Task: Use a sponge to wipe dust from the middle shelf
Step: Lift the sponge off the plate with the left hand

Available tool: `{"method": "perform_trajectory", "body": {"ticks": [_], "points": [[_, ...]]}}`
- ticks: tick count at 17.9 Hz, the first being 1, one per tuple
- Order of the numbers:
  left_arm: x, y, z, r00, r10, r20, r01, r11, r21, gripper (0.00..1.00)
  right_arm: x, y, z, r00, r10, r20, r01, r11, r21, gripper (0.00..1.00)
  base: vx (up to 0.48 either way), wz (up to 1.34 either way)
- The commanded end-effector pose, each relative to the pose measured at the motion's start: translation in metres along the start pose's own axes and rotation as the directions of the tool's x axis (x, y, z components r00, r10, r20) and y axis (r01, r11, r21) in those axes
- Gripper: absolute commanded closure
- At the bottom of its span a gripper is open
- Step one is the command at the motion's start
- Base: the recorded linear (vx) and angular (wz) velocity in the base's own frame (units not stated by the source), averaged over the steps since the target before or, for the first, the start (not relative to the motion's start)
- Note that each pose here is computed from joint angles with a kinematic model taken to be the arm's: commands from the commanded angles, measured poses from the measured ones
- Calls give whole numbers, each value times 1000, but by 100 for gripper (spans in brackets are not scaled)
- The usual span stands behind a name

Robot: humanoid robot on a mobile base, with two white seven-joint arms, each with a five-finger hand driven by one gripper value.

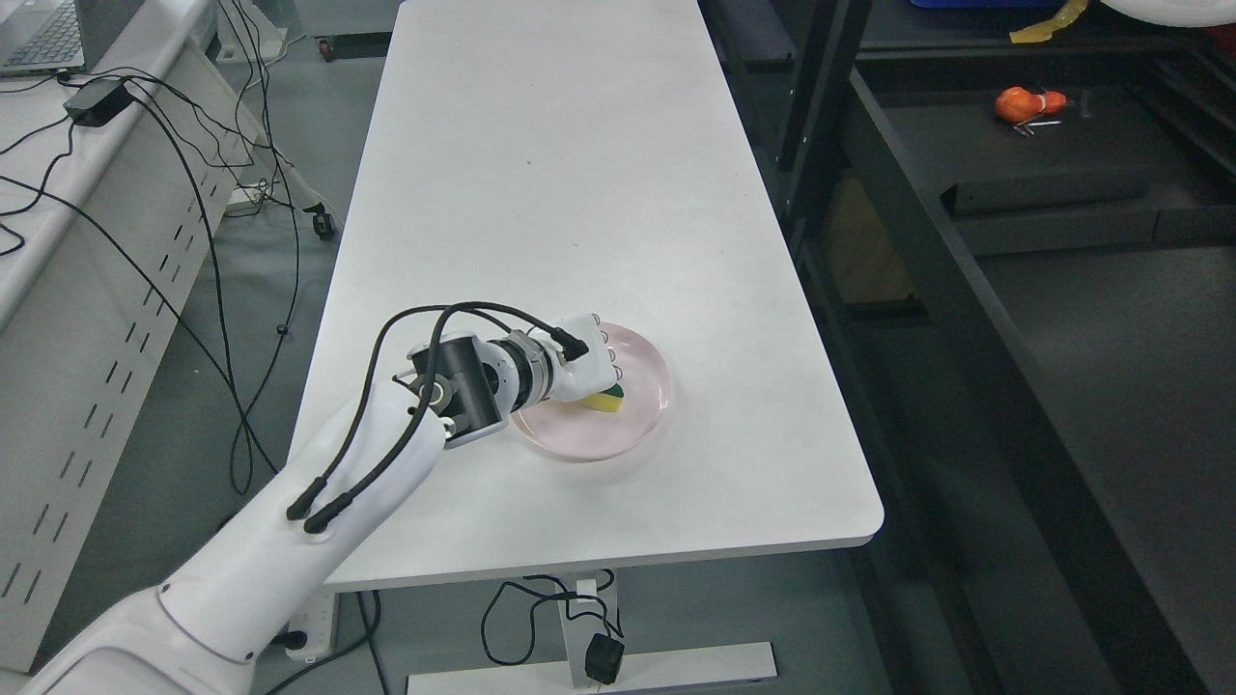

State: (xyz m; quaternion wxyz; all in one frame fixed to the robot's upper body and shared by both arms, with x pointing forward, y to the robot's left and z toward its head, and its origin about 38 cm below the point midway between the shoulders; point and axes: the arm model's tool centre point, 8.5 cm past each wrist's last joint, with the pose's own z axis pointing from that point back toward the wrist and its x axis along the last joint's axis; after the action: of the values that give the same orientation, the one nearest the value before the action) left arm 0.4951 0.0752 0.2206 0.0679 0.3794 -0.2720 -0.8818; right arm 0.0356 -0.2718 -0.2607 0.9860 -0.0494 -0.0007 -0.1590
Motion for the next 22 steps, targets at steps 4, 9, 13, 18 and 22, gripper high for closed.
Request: {"method": "perform_trajectory", "body": {"ticks": [4, 9, 13, 18, 22], "points": [[-23, 7, 7, 992, 123, -35, -120, 991, 62, 47, 9, -10, 0, 1000, -2, 22, 2, 1000, -15, 0, 0, 0], [-29, -5, 12, 960, 281, -10, -278, 952, 125, 69, 9, -10, 0, 1000, -1, 22, 1, 1000, -15, 0, 0, 0], [-58, -2, 40, 875, 462, 142, -482, 815, 322, 92, 9, -10, 0, 1000, -2, 22, 2, 1000, -15, 0, 0, 0], [-128, 1, 120, 617, 622, 483, -727, 215, 652, 100, 9, -10, 0, 1000, -2, 22, 2, 1000, -15, 0, 0, 0], [-161, -64, 161, 299, 630, 717, -662, -404, 632, 100, 9, -10, 0, 1000, -2, 22, 2, 1000, -15, 0, 0, 0]]}}
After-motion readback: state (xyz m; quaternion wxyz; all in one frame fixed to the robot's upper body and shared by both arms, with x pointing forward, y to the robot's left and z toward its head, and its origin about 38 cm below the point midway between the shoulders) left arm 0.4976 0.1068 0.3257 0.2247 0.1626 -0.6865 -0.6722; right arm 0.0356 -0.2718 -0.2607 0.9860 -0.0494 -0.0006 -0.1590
